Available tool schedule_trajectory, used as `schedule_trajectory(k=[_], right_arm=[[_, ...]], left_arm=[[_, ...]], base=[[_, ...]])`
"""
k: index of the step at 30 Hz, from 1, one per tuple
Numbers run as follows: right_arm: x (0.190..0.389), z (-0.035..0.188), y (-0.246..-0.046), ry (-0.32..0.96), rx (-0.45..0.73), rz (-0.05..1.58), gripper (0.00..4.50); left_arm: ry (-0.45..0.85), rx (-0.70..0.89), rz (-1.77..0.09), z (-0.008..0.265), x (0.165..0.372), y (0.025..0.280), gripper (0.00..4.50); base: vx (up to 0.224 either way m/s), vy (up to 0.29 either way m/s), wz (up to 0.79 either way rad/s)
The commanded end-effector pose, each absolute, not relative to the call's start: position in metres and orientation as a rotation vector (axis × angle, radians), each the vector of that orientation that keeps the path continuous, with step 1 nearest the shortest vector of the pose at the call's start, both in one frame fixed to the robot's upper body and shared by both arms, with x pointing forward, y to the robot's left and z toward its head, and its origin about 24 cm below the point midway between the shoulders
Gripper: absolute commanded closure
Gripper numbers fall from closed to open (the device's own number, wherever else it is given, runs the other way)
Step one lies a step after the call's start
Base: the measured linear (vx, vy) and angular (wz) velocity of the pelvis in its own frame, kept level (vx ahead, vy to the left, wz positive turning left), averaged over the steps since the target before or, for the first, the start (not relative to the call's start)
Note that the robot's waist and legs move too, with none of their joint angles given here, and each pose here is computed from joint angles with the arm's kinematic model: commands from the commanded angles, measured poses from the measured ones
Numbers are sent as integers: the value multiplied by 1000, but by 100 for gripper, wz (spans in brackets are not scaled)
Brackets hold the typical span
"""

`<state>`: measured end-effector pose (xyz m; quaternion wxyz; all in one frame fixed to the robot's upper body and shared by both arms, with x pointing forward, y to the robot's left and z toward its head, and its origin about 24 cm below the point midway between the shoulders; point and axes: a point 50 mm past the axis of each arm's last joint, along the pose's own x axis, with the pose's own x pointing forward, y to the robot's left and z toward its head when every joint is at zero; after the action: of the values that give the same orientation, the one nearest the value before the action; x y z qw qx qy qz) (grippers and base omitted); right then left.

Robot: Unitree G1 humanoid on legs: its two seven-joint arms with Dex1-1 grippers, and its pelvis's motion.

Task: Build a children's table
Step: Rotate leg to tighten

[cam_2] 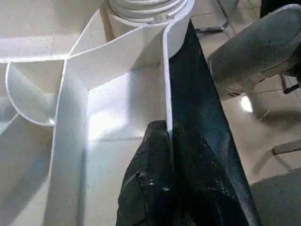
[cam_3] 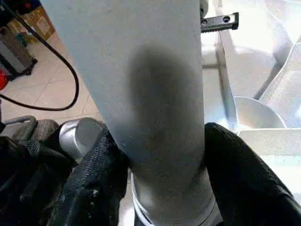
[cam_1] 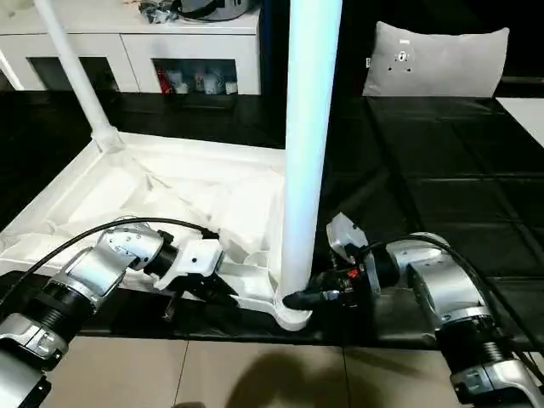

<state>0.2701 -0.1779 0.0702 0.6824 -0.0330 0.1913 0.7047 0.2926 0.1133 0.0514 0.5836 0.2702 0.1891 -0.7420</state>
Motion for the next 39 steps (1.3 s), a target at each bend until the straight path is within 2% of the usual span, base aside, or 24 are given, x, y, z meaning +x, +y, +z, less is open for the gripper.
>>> schedule_trajectory(k=[1, 4, 5, 9, 10, 15, 18, 19, 20, 21, 24, 26, 29, 31, 34, 36, 38, 39], right_arm=[[269, 72, -174, 412, -29, 1563, 237], [271, 71, -171, 407, -7, 1502, 241], [277, 69, -165, 397, 3, 1412, 241], [289, 64, -155, 389, 11, 1233, 244], [297, 61, -149, 401, 25, 1119, 245], [321, 57, -130, 386, 110, 752, 247], [327, 57, -125, 359, 102, 646, 247], [328, 58, -121, 330, 145, 622, 247], [328, 58, -120, 326, 154, 621, 192], [327, 59, -119, 310, 153, 630, 179], [323, 59, -118, 291, 125, 670, 169], [319, 60, -128, 265, 106, 707, 137], [316, 63, -137, 242, 88, 754, 128], [311, 67, -151, 232, 73, 841, 94], [307, 72, -167, 238, 21, 900, 78], [303, 73, -174, 256, -15, 960, 50], [300, 73, -177, 262, -31, 995, 41], [295, 74, -183, 283, -56, 1064, 32]], left_arm=[[443, 581, -1765, 51, 289, 105, 450], [447, 527, -1687, 52, 294, 103, 450], [445, 481, -1602, 53, 300, 101, 450], [450, 417, -1487, 55, 307, 97, 450], [451, 384, -1434, 56, 310, 93, 450], [415, 317, -1275, 61, 316, 73, 450], [412, 315, -1207, 60, 317, 63, 450], [405, 302, -1167, 60, 318, 58, 450], [403, 299, -1155, 60, 319, 56, 450], [399, 300, -1148, 61, 319, 55, 450], [394, 328, -1147, 61, 320, 55, 450], [389, 353, -1154, 61, 321, 62, 450], [395, 373, -1155, 60, 322, 69, 450], [387, 405, -1200, 60, 321, 75, 450], [391, 447, -1267, 58, 318, 84, 450], [393, 480, -1312, 57, 316, 89, 450], [388, 497, -1341, 57, 314, 90, 450], [397, 523, -1405, 56, 311, 94, 450]], base=[[0, 0, 0], [0, 0, 0], [0, 0, 0], [0, 0, 0], [0, 0, 0], [0, 0, 0], [0, 0, 0], [0, 0, 0], [0, 0, 0], [0, 0, 0], [0, 0, 0], [0, 0, 0], [0, 0, 0], [0, 0, 0], [0, 0, 0], [0, 0, 0], [0, 0, 0], [0, 0, 0]])
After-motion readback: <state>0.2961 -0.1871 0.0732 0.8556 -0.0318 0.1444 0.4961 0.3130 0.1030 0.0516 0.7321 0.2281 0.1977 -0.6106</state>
